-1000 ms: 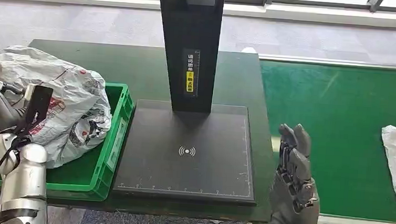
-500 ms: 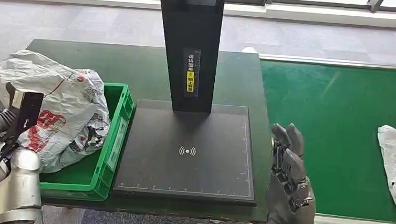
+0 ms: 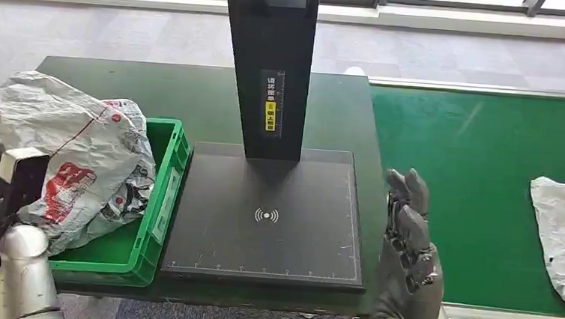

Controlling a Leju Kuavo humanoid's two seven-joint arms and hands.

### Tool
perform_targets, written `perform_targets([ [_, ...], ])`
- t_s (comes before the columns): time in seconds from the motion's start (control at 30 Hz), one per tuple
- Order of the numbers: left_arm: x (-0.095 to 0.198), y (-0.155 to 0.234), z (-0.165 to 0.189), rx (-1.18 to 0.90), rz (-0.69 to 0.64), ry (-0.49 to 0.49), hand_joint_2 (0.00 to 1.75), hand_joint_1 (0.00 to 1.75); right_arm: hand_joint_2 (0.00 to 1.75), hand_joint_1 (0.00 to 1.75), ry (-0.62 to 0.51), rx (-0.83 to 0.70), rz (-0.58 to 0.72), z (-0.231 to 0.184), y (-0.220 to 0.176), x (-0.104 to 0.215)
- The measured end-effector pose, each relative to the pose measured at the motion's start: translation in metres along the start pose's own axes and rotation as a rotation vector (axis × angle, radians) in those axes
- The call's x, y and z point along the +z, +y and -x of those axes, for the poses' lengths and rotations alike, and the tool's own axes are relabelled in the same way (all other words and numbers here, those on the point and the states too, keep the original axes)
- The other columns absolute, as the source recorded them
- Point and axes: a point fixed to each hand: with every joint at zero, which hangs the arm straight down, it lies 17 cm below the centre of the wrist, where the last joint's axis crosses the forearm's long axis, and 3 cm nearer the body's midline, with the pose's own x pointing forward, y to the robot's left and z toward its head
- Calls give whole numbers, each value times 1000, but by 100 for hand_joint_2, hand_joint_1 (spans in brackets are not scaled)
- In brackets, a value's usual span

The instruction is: Moved the parcel from conveyor to table for the left to box.

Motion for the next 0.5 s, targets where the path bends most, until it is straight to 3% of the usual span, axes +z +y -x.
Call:
perform_targets([
  [0.07, 13, 11, -9, 139, -56, 53, 0, 0, 0, 0, 51, 85, -6, 24, -4, 7],
  [0.27, 24, 16, -50, 243, -62, 19, 0, 0, 0, 0, 160, 180, 49, 65, -31, 22],
  [0.43, 38, 14, -67, 453, -70, 96, 0, 0, 0, 0, 312, 337, 89, 102, -63, 43],
  [0.47, 45, 3, -79, 514, -23, 110, 0, 0, 175, 0, 361, 422, 79, 116, -75, 53],
  [0.5, 52, -14, -94, 608, 46, 129, 0, 0, 175, 0, 407, 500, 72, 127, -88, 63],
])
